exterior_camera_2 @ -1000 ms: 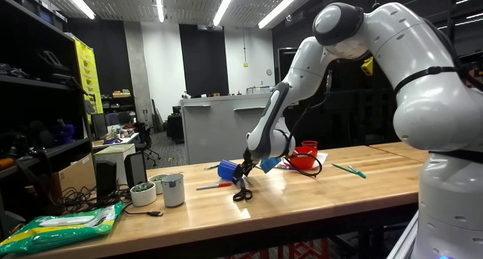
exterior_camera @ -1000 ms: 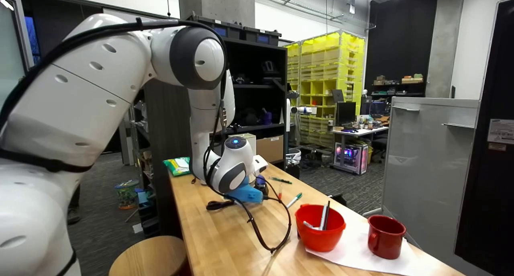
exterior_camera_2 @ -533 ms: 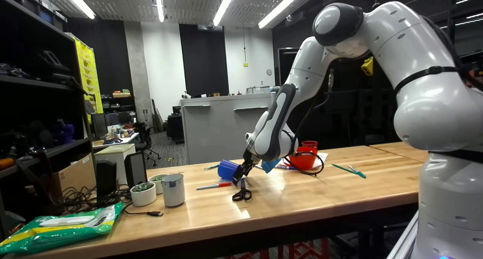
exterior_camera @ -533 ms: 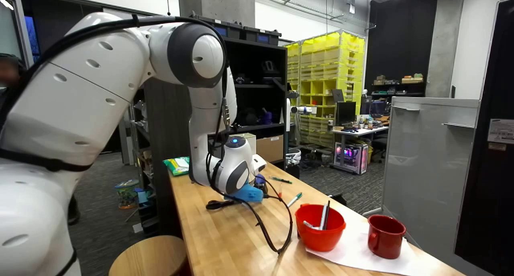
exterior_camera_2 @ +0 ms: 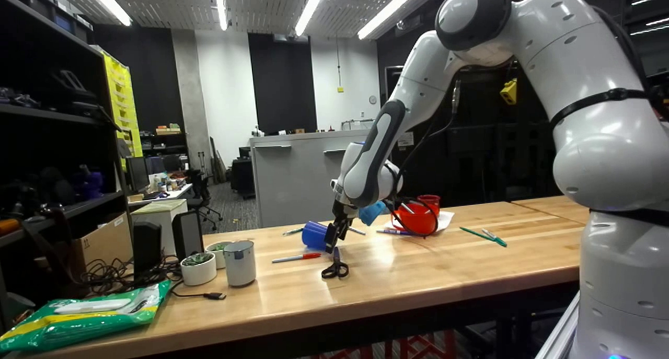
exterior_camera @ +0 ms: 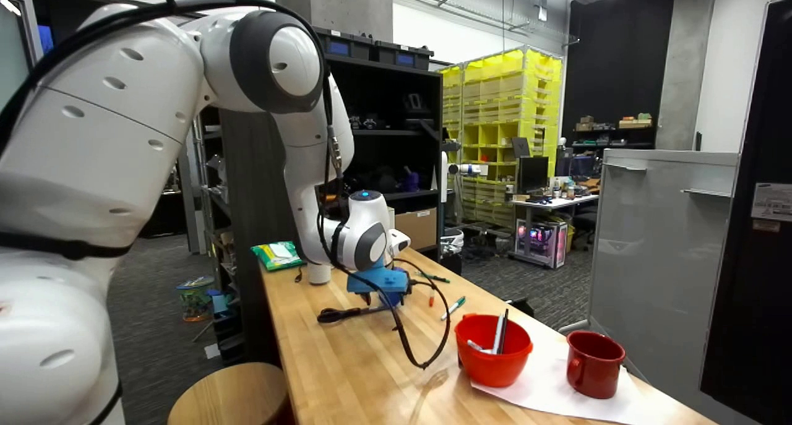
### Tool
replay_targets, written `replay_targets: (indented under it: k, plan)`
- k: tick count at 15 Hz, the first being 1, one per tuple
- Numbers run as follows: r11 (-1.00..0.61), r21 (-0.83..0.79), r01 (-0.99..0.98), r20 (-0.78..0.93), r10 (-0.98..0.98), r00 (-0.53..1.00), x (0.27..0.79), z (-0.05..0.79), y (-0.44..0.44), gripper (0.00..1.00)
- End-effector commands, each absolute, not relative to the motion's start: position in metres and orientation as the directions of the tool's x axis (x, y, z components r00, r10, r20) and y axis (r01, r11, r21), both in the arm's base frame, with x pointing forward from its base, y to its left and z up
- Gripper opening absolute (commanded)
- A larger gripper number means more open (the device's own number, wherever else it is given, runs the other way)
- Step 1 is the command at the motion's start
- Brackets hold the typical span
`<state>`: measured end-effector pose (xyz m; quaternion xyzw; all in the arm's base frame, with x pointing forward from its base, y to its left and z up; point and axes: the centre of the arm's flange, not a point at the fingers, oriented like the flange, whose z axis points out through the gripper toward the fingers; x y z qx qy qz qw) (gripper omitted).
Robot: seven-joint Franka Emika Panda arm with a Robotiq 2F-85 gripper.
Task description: Put the cup upright
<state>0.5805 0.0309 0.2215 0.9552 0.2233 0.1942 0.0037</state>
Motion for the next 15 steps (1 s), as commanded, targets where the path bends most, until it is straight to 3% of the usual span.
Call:
replay_targets:
  k: [1,15]
  plan:
    - [-0.890,0.119,0.440,0.249,0.456,0.854,0.602,0.254,0.047,1.00]
    - [-0.875,0.105,0.473,0.229,0.484,0.844,0.600,0.242,0.036,1.00]
